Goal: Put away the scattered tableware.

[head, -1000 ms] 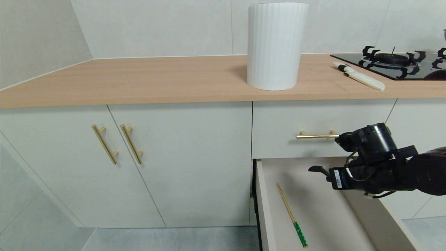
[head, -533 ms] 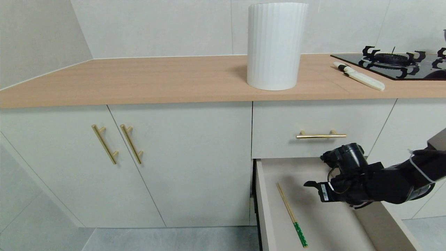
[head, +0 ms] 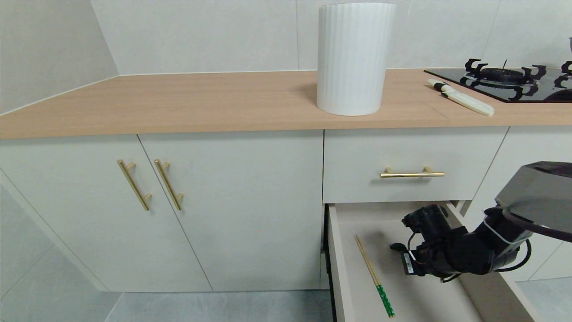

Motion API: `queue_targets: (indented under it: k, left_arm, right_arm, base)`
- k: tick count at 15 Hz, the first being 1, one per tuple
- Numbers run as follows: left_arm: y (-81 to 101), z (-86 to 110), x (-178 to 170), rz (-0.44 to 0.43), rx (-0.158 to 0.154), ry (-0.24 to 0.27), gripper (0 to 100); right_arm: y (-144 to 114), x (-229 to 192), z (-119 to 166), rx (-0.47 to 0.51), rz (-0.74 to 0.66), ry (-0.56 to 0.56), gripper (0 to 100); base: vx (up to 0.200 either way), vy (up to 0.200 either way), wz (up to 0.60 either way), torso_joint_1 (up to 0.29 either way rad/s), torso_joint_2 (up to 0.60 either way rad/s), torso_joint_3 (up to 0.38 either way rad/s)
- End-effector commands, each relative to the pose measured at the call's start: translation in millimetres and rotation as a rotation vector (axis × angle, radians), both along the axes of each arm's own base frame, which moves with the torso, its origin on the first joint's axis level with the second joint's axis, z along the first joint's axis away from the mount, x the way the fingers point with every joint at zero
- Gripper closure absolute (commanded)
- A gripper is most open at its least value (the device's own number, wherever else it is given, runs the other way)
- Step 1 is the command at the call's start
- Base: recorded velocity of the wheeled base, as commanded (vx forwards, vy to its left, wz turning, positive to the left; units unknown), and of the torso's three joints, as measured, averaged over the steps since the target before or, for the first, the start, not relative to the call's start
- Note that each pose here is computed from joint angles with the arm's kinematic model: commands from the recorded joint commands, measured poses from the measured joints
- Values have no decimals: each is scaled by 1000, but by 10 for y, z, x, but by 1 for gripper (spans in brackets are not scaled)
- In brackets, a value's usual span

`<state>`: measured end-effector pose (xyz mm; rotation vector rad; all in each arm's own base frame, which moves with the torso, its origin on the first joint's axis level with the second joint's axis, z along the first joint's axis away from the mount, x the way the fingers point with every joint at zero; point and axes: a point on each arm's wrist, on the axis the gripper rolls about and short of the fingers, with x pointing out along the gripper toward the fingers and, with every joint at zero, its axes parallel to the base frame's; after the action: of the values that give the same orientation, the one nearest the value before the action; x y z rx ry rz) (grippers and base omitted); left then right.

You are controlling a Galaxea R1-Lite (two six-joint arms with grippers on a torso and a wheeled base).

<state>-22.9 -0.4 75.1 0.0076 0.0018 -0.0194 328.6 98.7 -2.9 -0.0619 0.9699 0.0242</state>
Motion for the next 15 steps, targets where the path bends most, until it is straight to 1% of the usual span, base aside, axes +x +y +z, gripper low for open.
queue_targets:
  k: [1, 4, 7, 10, 11, 15]
  left_arm:
    - [0, 0, 1, 1, 0, 1, 0]
    - [0, 0, 1, -1, 0, 1, 0]
    - [0, 0, 1, -1, 0, 1, 0]
    - [0, 0, 1, -1, 0, 1, 0]
    - [0, 0, 1, -1, 0, 1, 0]
    - [0, 0, 1, 1, 0, 1, 0]
  right_arm:
    - [-1, -7, -109, -11, 0, 31, 100]
    - [0, 0, -170, -19, -2, 43, 100]
    - [3, 25, -241, -34, -13, 29, 100]
    - [5, 32, -236, -31, -15, 23, 100]
    - [5, 32, -236, -31, -15, 23, 0]
    - [5, 33, -231, -32, -16, 21, 0]
  base:
    - [0, 0, 0, 0, 0, 0]
    - [0, 0, 0, 0, 0, 0]
    - [0, 0, 0, 0, 0, 0]
    - [0, 0, 0, 0, 0, 0]
    - [0, 0, 0, 0, 0, 0]
    - [0, 0, 0, 0, 0, 0]
